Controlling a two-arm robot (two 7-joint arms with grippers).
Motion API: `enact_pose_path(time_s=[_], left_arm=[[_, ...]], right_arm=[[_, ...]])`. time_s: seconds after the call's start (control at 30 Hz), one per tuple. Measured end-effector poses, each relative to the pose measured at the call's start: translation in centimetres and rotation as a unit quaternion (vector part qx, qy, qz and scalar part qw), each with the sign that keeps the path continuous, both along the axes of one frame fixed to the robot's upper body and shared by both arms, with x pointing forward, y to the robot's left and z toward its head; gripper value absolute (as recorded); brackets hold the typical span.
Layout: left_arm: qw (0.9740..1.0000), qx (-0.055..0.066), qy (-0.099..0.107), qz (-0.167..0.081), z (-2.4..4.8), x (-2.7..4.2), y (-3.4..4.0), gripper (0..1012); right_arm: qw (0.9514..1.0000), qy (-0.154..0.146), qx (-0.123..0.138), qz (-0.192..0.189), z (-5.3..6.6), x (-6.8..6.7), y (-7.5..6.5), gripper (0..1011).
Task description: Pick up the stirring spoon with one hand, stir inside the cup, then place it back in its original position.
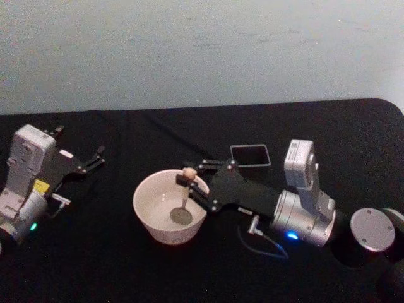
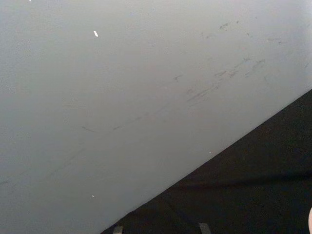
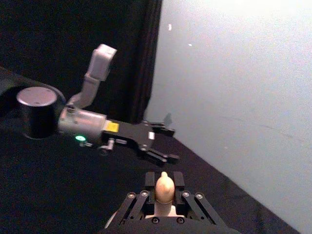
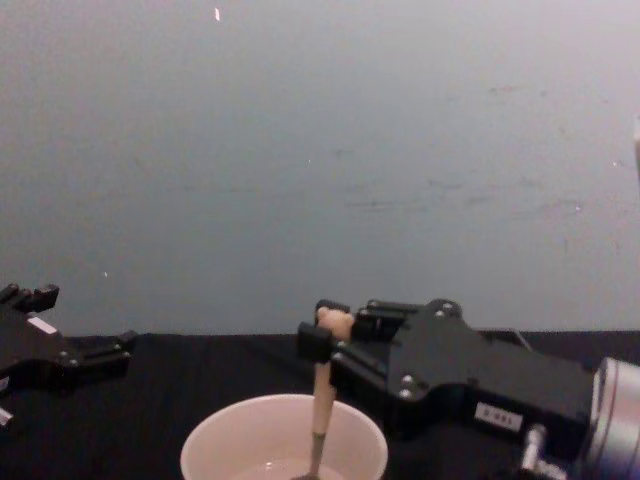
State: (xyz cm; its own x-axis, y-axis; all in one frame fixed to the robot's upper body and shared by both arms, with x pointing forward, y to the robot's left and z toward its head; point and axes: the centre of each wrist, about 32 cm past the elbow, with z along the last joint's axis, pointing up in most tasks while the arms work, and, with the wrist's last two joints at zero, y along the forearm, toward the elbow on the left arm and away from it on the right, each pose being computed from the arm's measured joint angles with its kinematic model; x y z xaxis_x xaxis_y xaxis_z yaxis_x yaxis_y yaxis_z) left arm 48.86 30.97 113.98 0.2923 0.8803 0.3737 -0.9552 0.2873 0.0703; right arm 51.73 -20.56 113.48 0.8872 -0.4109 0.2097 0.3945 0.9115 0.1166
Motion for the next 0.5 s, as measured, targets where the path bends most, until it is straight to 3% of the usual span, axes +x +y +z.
enact_pose_path(time_s=[0.23, 0.5], left_arm=[[1.0, 0.0, 0.0, 0.0, 0.0, 0.0, 0.0, 1001], [1.0, 0.0, 0.0, 0.0, 0.0, 0.0, 0.0, 1001]], right_arm=[[0.9998, 0.006, 0.004, 0.017, -0.2, -0.5, 1.2, 214], [0.9999, 0.003, 0.014, 0.001, -0.2, 0.6, 2.8, 214]])
